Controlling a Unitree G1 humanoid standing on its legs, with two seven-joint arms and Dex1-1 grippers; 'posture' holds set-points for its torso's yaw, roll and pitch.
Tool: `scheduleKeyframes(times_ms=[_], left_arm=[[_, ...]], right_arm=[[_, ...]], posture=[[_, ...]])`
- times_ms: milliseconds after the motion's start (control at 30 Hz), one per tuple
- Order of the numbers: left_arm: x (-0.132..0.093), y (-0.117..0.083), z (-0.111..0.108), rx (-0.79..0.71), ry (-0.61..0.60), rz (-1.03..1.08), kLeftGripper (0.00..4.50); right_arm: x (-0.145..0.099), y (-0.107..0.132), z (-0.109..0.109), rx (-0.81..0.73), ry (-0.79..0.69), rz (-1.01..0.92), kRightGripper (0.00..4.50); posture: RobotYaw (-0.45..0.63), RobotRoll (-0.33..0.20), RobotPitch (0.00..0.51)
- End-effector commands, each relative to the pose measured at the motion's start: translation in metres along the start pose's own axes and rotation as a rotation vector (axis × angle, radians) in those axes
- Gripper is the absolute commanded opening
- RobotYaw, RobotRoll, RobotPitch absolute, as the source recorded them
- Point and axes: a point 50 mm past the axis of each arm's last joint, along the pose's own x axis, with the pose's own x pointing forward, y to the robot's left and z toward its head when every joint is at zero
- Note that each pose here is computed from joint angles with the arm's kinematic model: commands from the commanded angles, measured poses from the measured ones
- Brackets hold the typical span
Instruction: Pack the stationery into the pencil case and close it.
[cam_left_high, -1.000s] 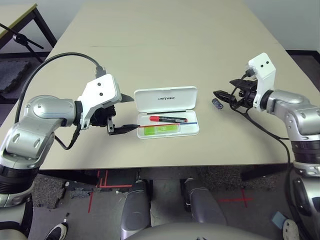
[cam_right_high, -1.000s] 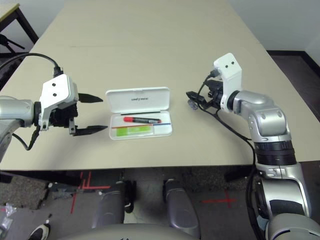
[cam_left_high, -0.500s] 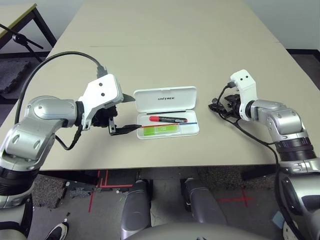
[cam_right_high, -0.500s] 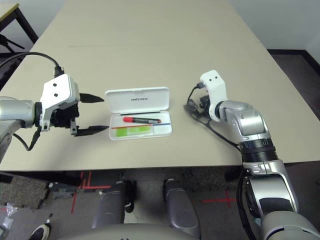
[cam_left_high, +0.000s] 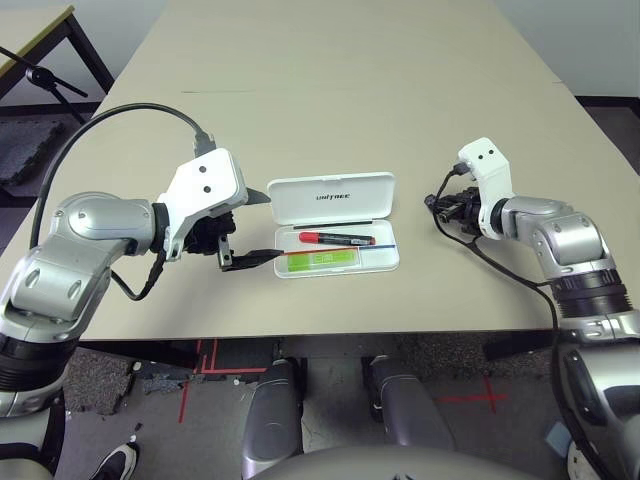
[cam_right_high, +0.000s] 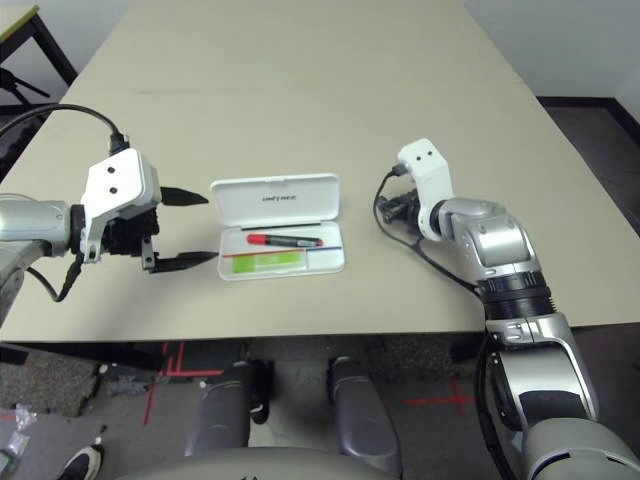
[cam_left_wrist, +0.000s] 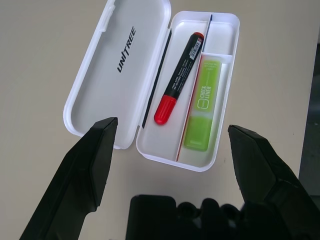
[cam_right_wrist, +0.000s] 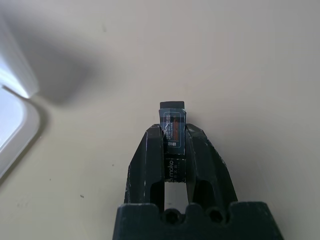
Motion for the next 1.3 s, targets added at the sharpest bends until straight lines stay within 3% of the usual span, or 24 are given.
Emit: scheduleKeyframes(times_ms=[33, 267, 467, 767, 1300], left_arm=[[0.001, 0.000, 0.000, 0.012, 0.013, -0.013, 4.50], [0.001, 0.001, -0.001, 0.019, 0.021, -0.010, 4.50], [0.001, 0.001, -0.001, 0.022, 0.024, -0.007, 4.50], [0.003, -0.001, -0.002, 0.019, 0.028, -0.002, 4.50], [0.002, -0.005, -0.009, 0.003, 0.058, 0.014, 4.50]], right_arm=[[-0.008, 0.004, 0.009, -0.135, -0.040, 0.145, 0.30], [-0.035, 0.025, 0.019, -0.273, -0.063, 0.522, 0.30], [-0.039, 0.032, 0.020, -0.369, -0.020, 0.625, 0.30], [-0.013, 0.045, 0.019, -0.524, 0.006, 0.685, 0.30], [0.023, 0.068, 0.018, -0.634, -0.006, 0.752, 0.30]], posture=[[-0.03, 0.000, 0.155], [-0.03, 0.000, 0.152], [-0.02, 0.000, 0.152], [-0.02, 0.000, 0.155], [0.01, 0.000, 0.151]])
